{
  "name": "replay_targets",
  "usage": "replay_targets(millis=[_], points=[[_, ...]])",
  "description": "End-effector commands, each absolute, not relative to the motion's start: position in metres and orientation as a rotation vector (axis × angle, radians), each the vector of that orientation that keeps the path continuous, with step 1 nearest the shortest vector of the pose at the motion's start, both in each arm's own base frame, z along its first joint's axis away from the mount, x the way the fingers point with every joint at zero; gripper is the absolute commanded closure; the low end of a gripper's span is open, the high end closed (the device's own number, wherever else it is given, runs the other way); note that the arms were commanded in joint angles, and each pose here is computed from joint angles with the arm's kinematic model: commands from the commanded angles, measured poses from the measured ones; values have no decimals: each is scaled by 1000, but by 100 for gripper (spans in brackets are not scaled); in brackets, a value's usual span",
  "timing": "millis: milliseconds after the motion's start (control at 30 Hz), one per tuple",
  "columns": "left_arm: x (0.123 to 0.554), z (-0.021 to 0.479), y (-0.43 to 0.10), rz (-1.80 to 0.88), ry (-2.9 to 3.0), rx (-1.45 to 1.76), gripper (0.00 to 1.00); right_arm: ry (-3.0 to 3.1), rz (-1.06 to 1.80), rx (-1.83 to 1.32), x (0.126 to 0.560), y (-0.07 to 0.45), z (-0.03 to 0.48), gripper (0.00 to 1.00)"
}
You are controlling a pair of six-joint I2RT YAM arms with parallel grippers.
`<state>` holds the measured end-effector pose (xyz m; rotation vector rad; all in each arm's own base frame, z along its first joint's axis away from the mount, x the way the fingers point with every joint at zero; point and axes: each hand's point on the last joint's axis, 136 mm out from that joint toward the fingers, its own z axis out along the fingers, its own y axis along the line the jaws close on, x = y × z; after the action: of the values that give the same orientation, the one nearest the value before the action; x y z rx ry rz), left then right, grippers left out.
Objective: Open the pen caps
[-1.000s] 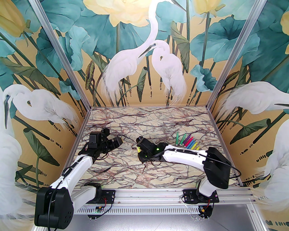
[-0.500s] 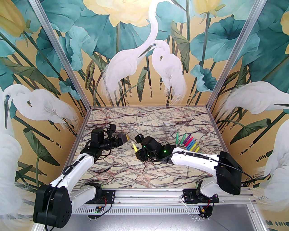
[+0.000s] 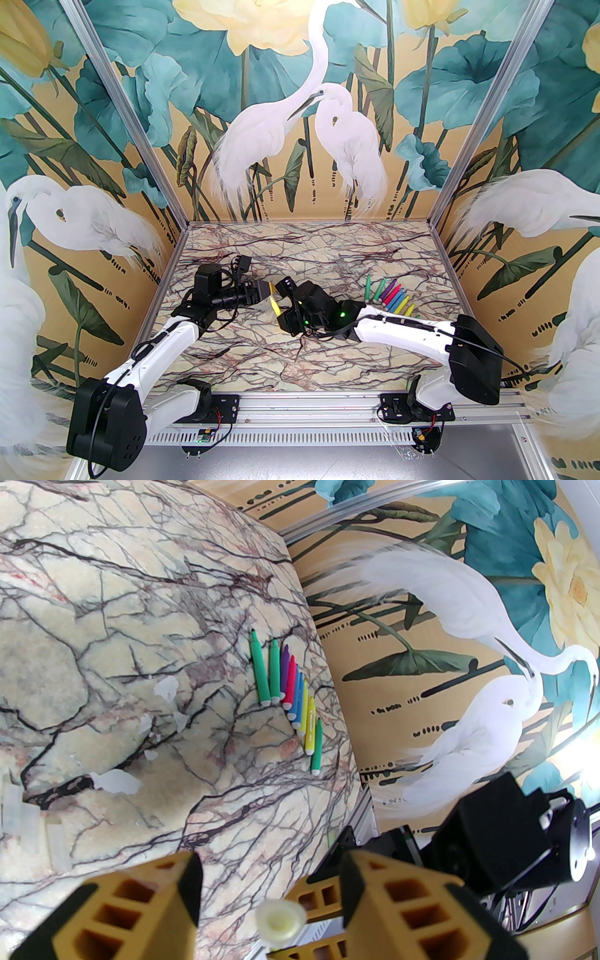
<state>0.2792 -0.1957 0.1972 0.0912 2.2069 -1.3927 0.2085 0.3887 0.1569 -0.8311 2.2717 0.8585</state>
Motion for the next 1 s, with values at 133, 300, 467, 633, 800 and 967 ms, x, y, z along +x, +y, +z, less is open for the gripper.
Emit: replay_targets(millis=[133, 300, 467, 633, 800, 967], points=[[274, 210, -208, -1440, 2176, 198, 58, 2197, 879, -827, 218, 399, 179, 82], [274, 209, -207, -1434, 2183, 198, 69, 2195, 870, -826, 220, 400, 180, 82], [274, 210, -208, -1441, 2185, 198, 77, 2190, 862, -818, 222, 399, 180, 76], [273, 214, -210, -1469, 2183, 203, 85, 2191, 842, -814, 227, 399, 177, 59], [272, 219, -213, -1504, 2184, 216, 88, 2189, 850, -813, 229, 404, 174, 58], [271, 219, -215, -1519, 2184, 222, 89, 2178, 859, -814, 231, 407, 176, 62]])
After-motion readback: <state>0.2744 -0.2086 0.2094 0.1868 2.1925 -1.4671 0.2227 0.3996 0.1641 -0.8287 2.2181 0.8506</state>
